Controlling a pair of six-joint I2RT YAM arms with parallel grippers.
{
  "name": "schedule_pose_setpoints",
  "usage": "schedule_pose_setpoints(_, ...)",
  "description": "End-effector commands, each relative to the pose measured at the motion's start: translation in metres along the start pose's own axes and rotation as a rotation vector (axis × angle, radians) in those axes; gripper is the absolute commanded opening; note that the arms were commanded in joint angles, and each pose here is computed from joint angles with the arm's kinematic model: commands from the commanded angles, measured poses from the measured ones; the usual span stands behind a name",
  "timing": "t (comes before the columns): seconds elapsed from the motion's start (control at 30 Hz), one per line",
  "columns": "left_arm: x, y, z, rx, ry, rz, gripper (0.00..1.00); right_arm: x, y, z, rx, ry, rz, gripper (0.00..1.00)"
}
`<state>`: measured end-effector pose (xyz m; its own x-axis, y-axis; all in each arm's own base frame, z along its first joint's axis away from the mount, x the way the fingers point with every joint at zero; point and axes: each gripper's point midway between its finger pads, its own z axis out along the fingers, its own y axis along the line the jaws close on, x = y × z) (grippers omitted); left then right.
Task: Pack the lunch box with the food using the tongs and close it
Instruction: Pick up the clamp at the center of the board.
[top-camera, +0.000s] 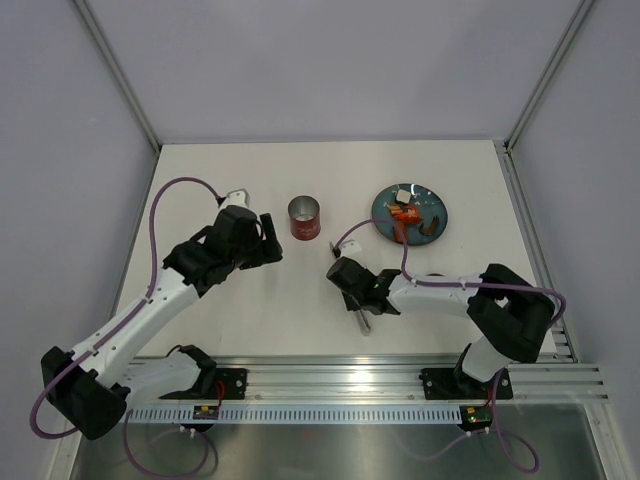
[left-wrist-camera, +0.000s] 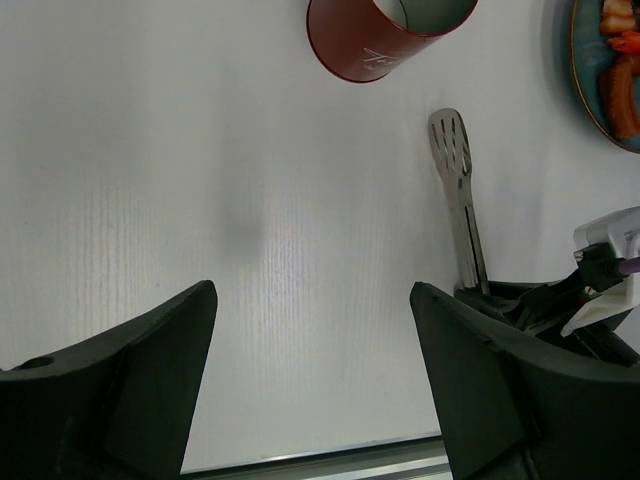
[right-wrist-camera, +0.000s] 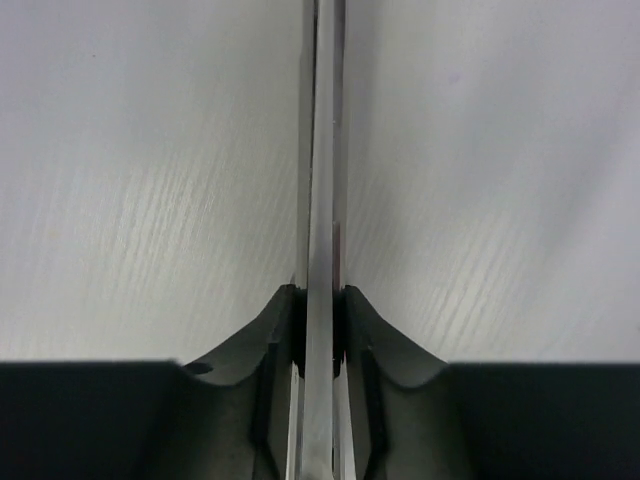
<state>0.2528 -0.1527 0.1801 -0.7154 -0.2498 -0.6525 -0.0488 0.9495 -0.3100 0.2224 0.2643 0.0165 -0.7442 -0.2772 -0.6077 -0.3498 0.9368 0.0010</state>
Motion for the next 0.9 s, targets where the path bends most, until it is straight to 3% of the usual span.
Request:
schedule_pose_setpoints(0.0,-0.027,-0.003,-0.016,0.012,-0.097,0.0,0.83,-0.013,0.005,-0.025,-0.035,-0.026,0.014,0.26)
schedule_pose_setpoints(0.07,-0.031,-0.002,-0.019,0.007,-0.108,-0.001,0.83,-0.023,0.005,-0.038,-0.056,-0.048,0.023,0.16)
schedule_pose_setpoints(0.17,-0.034,-0.004,-0.022,0.014,-0.118,0.002,0.83,-0.033,0.004,-0.058,-0.068,-0.051,0.022,0.11)
schedule_pose_setpoints(0.37,-0.041,-0.003,-0.025,0.001,-0.135,0.017,0.83,-0.051,-0.009,-0.099,-0.038,0.011,0.012,0.13)
schedule_pose_setpoints(0.63,-0.042,0.0,-0.026,-0.01,-0.138,0.03,0.83,-0.091,-0.061,-0.141,-0.054,0.024,0.193,0.17)
schedule_pose_setpoints(0.87,-0.039,0.003,-0.024,-0.024,-0.12,0.037,0.84,-0.091,-0.094,-0.156,0.012,0.117,0.228,0.2)
